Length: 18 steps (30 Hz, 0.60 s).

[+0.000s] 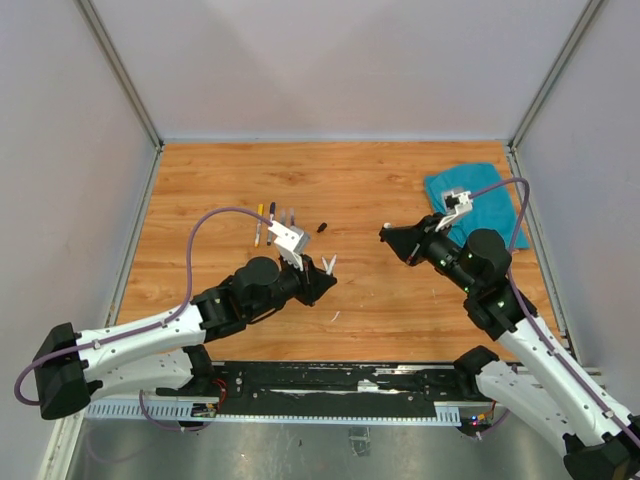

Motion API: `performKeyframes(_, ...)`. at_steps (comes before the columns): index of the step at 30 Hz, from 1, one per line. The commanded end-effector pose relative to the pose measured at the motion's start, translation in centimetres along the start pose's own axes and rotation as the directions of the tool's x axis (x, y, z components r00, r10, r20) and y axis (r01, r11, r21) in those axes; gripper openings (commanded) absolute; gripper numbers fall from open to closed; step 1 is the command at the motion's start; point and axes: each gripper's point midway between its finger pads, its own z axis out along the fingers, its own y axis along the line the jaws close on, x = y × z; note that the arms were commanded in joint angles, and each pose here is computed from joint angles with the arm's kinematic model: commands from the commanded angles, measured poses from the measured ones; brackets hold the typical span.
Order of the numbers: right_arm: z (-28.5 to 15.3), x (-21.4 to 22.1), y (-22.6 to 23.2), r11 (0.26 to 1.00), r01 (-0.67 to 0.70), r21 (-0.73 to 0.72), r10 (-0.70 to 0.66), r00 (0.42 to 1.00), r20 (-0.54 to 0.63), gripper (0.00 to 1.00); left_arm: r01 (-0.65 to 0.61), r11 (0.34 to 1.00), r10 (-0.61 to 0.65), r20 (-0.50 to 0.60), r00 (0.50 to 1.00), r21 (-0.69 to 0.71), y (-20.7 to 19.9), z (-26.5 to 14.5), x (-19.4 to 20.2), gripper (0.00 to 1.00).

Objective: Insert the pens into the pen caps
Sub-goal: Pick up the pen cap from the center of the board.

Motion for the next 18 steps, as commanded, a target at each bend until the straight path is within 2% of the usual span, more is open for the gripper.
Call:
performKeyframes(1,0.7,-3.0,1.6,0.994,-0.079,-0.076,0.088,0.989,0.123,0.07,-0.002,0.998,-0.003,0.083,0.997,0.062,-1.4,-0.3,-1.7,0.01)
performKeyframes(2,0.9,-3.3,2.0,0.991,-0.09,-0.094,0.102,0.987,0.128,0.1,-0.007,0.998,0.0,0.088,0.996,0.07,-1.5,-0.4,-1.7,0.01)
performKeyframes(5,1.8,-3.7,2.9,0.982,-0.108,-0.153,0.129,0.983,0.132,0.09,-0.016,0.996,0.008,0.096,0.995,0.084,-1.7,-0.6,-1.8,0.0)
performKeyframes(9,2.9,-3.2,4.3,0.96,-0.131,-0.246,0.157,0.984,0.087,0.04,-0.024,0.995,0.015,0.099,0.995,0.096,-1.9,-0.6,-2.0,0.0)
performKeyframes(14,3.5,-2.2,4.6,0.943,-0.186,-0.277,0.209,0.977,0.053,0.01,-0.013,0.994,0.0,0.119,0.993,0.111,-2.2,-0.7,-2.3,0.01)
performKeyframes(17,3.5,-2.2,4.8,0.932,-0.195,-0.306,0.227,0.971,0.072,0.01,-0.006,0.994,-0.009,0.138,0.99,0.11,-2.1,-0.8,-2.6,0.0)
performKeyframes(18,3.5,-2.1,4.9,0.928,-0.2,-0.313,0.232,0.97,0.069,0.04,-0.006,0.994,-0.01,0.144,0.989,0.11,-2.1,-0.9,-2.8,0.0)
